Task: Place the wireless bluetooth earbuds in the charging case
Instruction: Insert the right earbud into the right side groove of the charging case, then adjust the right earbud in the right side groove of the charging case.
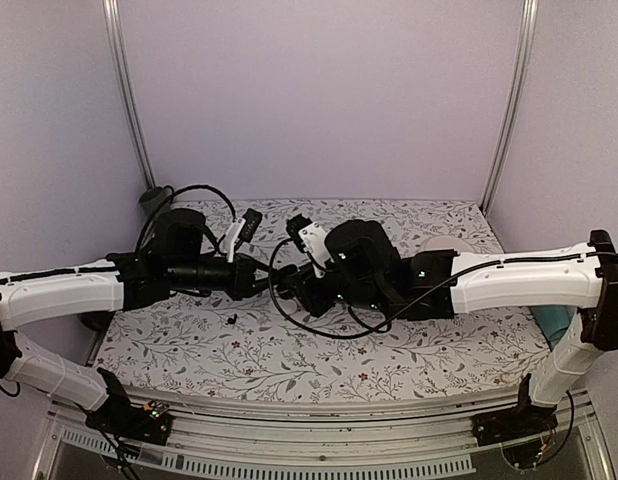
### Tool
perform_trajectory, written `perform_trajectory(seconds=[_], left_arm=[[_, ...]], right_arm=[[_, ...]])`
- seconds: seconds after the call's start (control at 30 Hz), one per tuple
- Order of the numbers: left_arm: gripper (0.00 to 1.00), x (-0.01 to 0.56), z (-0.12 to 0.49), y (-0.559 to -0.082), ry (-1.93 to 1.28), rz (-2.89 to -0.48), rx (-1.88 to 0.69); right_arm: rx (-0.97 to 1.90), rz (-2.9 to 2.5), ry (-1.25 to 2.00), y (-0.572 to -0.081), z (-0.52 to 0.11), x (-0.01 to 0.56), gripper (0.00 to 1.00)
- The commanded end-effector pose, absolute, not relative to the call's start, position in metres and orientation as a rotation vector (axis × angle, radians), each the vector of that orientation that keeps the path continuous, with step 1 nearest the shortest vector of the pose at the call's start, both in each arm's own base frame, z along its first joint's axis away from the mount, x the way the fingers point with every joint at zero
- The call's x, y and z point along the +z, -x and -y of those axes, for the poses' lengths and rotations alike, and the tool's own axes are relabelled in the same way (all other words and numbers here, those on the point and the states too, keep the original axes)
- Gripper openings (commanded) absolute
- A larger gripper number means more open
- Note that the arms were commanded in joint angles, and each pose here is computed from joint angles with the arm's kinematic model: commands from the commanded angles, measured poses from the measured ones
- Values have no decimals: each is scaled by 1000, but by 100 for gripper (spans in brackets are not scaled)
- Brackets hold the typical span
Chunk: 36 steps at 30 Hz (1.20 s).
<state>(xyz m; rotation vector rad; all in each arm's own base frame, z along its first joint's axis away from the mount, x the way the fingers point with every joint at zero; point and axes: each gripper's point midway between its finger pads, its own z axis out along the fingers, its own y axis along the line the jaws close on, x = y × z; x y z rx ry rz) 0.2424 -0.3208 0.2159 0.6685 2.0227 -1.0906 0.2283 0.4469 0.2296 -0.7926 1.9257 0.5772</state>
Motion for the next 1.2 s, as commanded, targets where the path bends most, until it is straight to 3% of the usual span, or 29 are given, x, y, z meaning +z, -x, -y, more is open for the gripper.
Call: perform_trajectory(seconds=[0.0, 0.5, 0.73, 0.93, 1.17], left_arm=[[0, 223, 319, -248, -658, -1972, -1090], [0, 213, 322, -247, -712, -1945, -973], [0, 212, 326, -248, -729, -1942, -918], [0, 212, 331, -246, -750, -1940, -912], [0, 214, 333, -244, -761, -1933, -917]], right_arm=[[599, -1953, 772, -230, -437, 228, 41], [1055, -1983, 611, -233, -415, 267, 42], [1055, -2057, 667, -227, -426, 253, 39], [974, -2099, 698, -224, -434, 237, 54], [940, -2137, 684, -227, -436, 224, 57]])
